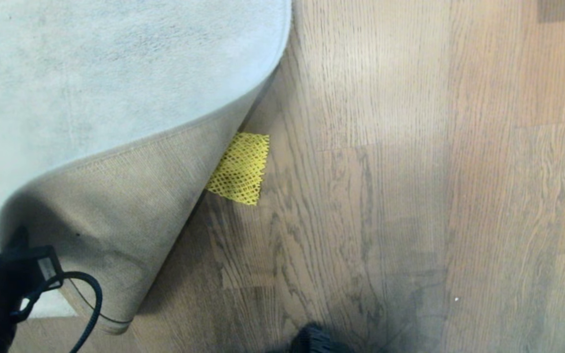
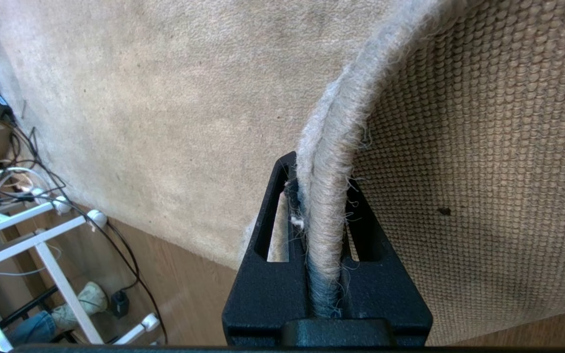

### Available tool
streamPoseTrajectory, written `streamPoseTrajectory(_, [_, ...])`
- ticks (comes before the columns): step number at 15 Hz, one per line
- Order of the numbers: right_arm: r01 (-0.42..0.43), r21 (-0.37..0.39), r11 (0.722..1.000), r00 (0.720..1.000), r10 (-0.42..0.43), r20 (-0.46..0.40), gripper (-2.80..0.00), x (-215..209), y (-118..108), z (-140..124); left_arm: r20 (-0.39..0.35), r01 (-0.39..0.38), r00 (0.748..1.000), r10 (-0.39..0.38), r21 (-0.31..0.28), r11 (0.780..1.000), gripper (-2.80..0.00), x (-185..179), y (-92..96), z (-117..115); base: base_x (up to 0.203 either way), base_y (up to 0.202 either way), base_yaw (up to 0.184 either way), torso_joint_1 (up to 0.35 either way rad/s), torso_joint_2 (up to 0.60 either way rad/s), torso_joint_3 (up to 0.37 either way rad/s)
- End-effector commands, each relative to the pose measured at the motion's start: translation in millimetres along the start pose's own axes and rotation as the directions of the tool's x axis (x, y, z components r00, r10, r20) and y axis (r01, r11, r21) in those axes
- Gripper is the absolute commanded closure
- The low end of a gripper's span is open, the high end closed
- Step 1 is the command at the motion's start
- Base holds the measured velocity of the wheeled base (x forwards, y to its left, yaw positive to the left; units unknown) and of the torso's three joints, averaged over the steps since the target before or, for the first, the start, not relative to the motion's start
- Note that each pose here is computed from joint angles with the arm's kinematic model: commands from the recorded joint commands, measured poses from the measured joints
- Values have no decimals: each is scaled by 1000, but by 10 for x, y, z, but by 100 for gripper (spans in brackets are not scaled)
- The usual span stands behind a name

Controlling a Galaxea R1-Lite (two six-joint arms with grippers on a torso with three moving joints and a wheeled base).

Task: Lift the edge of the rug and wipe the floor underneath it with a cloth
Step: Pick up the foam protection net

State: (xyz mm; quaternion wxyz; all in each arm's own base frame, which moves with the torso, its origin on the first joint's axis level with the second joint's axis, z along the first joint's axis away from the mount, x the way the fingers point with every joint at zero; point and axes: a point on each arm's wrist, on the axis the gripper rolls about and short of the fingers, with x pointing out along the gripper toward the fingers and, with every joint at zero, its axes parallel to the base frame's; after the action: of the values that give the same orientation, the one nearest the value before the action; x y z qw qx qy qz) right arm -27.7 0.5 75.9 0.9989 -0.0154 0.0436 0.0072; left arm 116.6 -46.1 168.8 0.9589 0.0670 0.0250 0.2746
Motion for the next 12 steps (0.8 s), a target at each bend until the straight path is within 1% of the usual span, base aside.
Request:
streamPoseTrajectory(1, [0,0,1000,1000,0,-2,0,1,0,0,1,-8,1000,8,-4,1000,0,-1,3,3,0,0,0,0,0,0])
streamPoseTrajectory(3, [-1,0,1000,1000,1,-3,0,1,0,-1,2,-8,1000,8,-5,1000,0,0,3,4,0,0,0,0,0,0])
streamPoseTrajectory(5, [-1,0,1000,1000,1,-1,0,1,0,0,2,-8,1000,8,-5,1000,0,0,2,5,6,-13,132,2,0,4])
streamPoseTrajectory(9, [1,0,1000,1000,-1,0,0,1,0,2,2,-8,1000,8,-5,1000,0,-1,3,4,0,-8,169,3,3,3])
streamPoseTrajectory(12, [-1,0,1000,1000,1,0,0,1,0,2,2,-8,1000,8,-5,1000,0,-1,3,4,0,-6,103,2,3,6])
